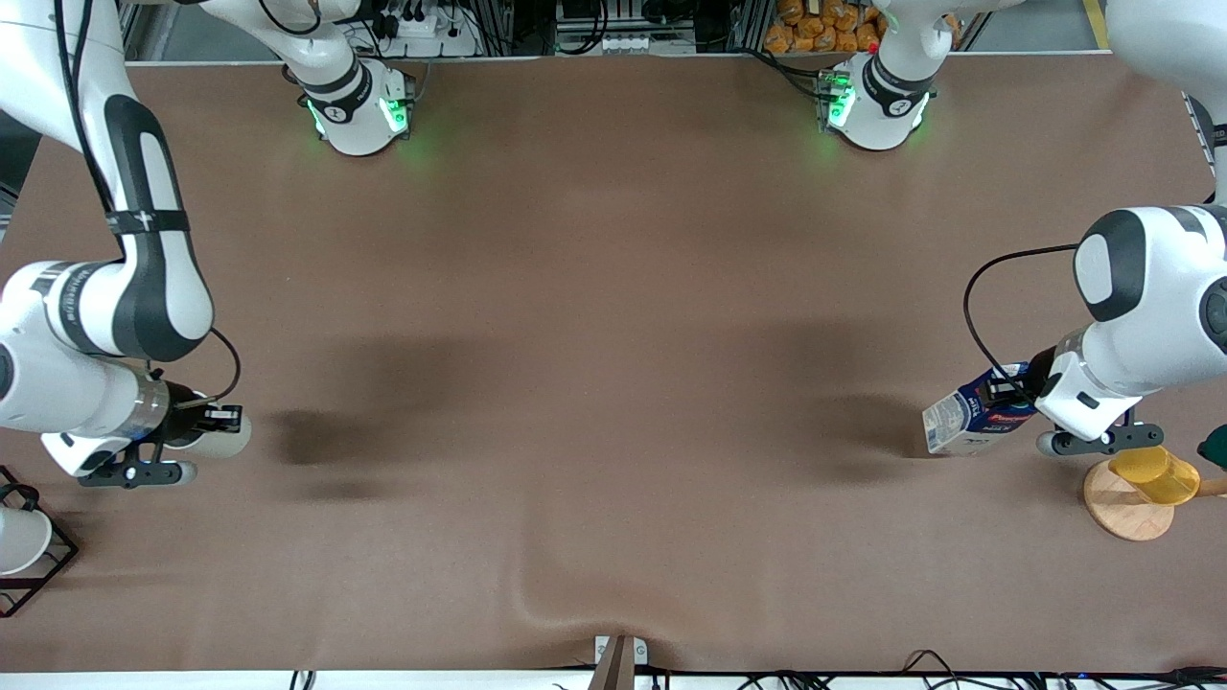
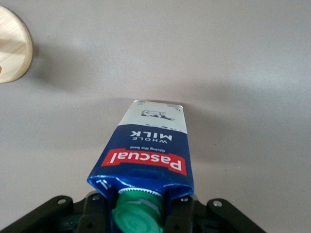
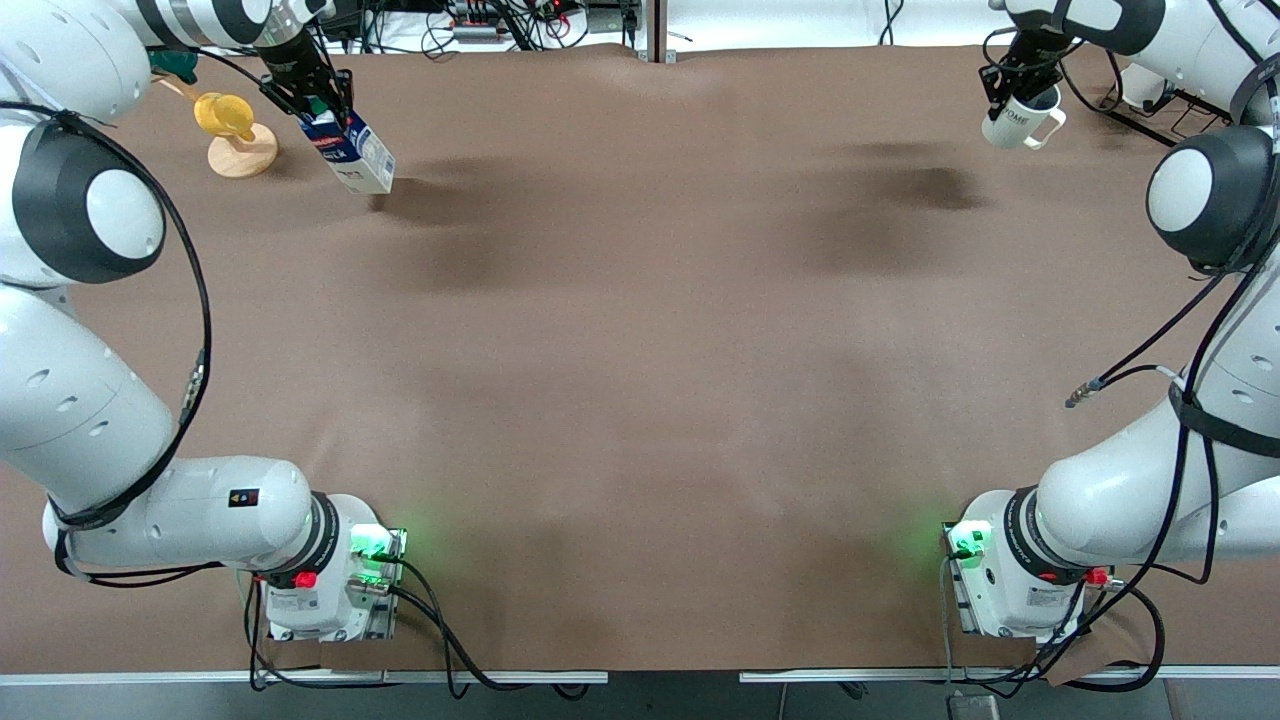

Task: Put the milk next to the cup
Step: 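Carry the mug with the right gripper toward the table middle, then lower the mug onto the table and open the right gripper, then withdraw the right gripper while the left gripper lifts the milk carton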

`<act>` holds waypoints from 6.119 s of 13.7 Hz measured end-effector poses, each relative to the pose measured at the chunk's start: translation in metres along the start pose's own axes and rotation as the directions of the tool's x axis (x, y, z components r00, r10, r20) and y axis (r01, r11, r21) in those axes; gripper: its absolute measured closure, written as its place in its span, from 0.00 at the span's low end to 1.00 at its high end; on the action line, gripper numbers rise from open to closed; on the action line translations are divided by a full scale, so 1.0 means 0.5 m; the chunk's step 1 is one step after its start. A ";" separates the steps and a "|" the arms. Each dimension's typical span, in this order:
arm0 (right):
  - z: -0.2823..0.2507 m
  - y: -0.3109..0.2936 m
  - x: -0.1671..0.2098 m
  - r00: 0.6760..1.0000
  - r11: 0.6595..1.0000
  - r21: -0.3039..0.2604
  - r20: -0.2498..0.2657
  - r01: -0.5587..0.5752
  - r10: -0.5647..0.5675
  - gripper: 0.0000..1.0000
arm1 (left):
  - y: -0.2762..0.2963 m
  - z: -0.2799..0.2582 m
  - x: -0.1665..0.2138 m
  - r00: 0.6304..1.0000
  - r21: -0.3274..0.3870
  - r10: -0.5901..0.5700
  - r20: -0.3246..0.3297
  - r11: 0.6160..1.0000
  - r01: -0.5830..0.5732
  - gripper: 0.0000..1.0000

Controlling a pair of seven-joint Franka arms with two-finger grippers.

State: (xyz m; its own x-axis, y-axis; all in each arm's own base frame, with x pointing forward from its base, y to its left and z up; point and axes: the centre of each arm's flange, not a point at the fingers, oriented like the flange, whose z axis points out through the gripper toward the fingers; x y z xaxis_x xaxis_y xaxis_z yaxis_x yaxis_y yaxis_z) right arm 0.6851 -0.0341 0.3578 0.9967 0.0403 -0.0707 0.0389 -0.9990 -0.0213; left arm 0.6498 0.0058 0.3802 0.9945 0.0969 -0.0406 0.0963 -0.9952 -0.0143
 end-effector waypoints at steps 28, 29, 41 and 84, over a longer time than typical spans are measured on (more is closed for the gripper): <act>0.170 -1.104 -0.165 0.572 0.608 -0.080 -0.263 0.790 -0.777 0.95 | 0.003 -0.035 0.010 1.000 -0.002 -0.016 -0.023 1.000 0.016 0.63; 0.182 -1.141 -0.196 0.573 0.606 -0.071 -0.256 0.792 -0.779 0.95 | 0.004 -0.035 0.009 1.000 -0.002 -0.017 -0.021 1.000 0.017 0.63; 0.250 -1.248 -0.352 0.691 0.693 -0.023 -0.054 0.721 -0.721 0.95 | 0.007 -0.046 0.012 0.999 -0.003 -0.028 -0.028 1.000 0.028 0.63; -0.407 -0.051 -0.340 0.999 0.999 -0.032 0.019 0.027 -0.026 0.00 | 0.423 -0.169 -0.095 0.985 -0.019 -0.165 0.044 0.986 0.166 0.63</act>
State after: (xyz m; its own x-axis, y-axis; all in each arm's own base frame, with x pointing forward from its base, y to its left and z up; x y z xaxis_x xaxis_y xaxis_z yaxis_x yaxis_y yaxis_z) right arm 0.5294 -0.0195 0.5734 0.9937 0.0667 -0.0895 0.0677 -0.9977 0.0084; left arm 0.6267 -0.2104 0.4633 0.9620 0.2605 -0.0817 0.2612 -0.9653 -0.0023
